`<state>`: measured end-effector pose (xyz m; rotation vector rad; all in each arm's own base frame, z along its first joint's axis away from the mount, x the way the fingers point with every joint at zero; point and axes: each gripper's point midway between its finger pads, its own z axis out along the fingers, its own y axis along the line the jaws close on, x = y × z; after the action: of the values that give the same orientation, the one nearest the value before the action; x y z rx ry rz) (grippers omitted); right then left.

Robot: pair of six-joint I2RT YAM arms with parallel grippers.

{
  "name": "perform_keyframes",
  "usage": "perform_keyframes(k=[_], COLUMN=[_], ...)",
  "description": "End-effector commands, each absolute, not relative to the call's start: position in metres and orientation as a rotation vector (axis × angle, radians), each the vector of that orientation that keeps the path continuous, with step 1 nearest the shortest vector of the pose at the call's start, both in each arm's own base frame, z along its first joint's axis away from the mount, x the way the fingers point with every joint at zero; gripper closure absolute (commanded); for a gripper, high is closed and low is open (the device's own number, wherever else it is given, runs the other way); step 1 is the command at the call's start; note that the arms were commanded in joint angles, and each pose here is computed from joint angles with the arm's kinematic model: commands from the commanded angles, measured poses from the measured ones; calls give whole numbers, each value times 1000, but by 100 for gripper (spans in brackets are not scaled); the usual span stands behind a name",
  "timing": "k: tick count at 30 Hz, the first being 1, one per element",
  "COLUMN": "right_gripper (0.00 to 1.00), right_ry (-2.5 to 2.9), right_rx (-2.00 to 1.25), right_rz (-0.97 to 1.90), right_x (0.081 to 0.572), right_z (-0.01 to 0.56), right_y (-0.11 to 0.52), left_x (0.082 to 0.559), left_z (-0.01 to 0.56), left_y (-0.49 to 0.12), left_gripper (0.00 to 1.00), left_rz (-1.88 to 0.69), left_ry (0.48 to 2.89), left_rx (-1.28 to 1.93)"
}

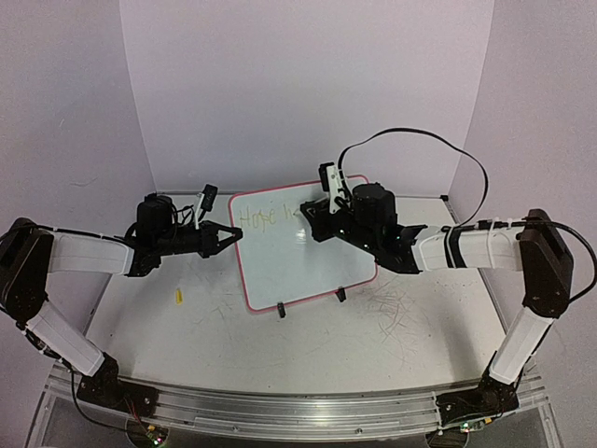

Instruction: Write a sentence on the whiteboard

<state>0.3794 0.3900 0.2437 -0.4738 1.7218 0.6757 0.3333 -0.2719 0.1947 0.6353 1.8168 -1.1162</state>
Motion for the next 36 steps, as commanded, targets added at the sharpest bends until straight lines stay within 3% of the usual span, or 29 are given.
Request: perform_keyframes(k=[1, 13, 36], right_gripper=[100, 100, 100], right_ry=[1669, 1664, 1666], right_rx=[-395, -329, -419], right_rz=[654, 584, 681], right_x=[391, 396, 391], right_z=[266, 271, 264], right_y=[386, 368, 395], left_x=[353, 352, 352], left_z=[202, 202, 204], left_y=[-263, -263, -262], left_gripper=[100, 100, 100], left_rz=[-961, -958, -955], left_ry=[1781, 1778, 1775], left_rx=[635, 638, 639])
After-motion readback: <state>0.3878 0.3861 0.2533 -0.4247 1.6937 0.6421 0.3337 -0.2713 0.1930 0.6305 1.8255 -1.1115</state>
